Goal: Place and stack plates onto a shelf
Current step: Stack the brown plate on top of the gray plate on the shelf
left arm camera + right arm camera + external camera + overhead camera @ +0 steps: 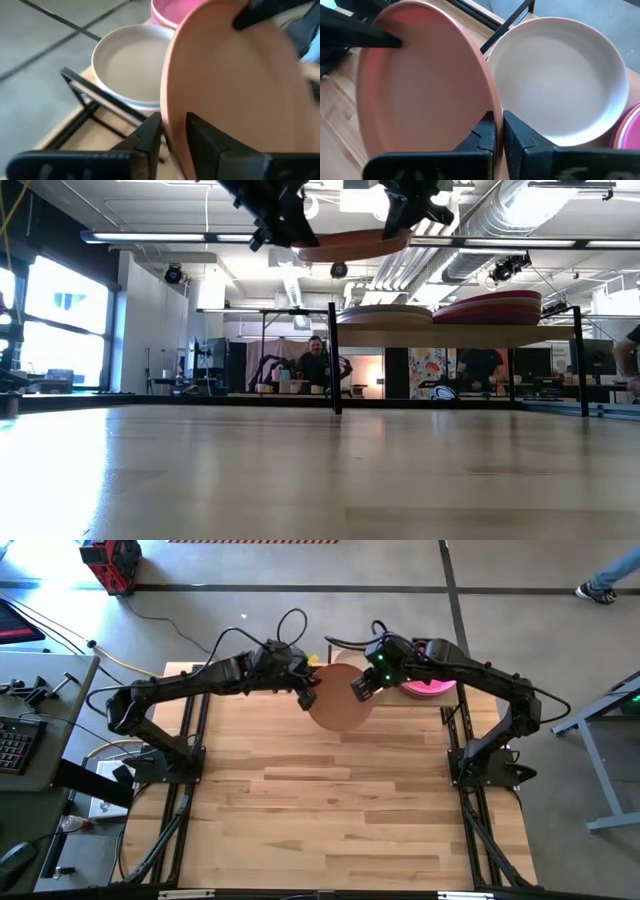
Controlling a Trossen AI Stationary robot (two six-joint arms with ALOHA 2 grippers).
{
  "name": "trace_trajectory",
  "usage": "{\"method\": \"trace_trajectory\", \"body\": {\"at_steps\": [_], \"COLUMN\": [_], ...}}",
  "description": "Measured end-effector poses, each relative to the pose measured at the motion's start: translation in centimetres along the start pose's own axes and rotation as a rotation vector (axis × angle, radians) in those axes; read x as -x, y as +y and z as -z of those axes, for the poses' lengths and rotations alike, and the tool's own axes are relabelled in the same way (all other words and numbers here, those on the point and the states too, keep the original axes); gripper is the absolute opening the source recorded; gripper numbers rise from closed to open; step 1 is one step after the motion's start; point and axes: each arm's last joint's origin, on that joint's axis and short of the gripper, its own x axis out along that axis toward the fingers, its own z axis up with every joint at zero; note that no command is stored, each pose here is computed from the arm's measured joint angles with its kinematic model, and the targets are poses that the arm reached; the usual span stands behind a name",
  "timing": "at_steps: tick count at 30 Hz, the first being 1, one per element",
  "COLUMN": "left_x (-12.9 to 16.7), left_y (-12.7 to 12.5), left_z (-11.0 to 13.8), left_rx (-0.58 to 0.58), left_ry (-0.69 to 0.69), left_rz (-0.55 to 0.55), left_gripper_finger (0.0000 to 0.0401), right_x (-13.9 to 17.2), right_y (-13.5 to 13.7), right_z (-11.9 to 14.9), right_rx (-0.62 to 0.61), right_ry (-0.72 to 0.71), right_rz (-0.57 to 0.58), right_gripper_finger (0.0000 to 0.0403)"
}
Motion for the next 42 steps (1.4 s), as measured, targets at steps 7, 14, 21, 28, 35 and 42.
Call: {"method": "trace_trajectory", "body": {"at_steps": [7,14,21,28,35,42], "left_x": [0.2,1.6,3.5,4.0,3.8,3.8], "left_y": [1.6,2.9,3.0,3.0,3.0,3.1], "left_z": [-1.4,-2.3,-2.9,-2.9,-2.3,-2.1], "left_rx": [0.103,0.119,0.122,0.12,0.119,0.119], "left_ry": [-0.107,-0.181,-0.228,-0.227,-0.165,-0.147], "left_rz": [0.029,0.005,0.007,0.009,-0.002,-0.006], "left_gripper_finger": [0.012,0.0128,0.0125,0.0125,0.0125,0.0125], "right_x": [-0.2,-0.6,-0.8,-2.1,-5.4,-5.7], "right_y": [-1.4,-4.4,-9.6,-14.9,-17.1,-17.2], "right_z": [-0.5,-1.6,-3.4,-4.6,-3.8,-3.5], "right_rx": [0.018,0.046,-0.012,-0.123,-0.205,-0.222], "right_ry": [0.01,0.024,0.026,0.051,0.107,0.128], "right_rz": [0.031,0.102,0.08,-0.04,-0.113,-0.144], "right_gripper_finger": [0.0,0.0,0.0,0.0,0.0,0.0]}}
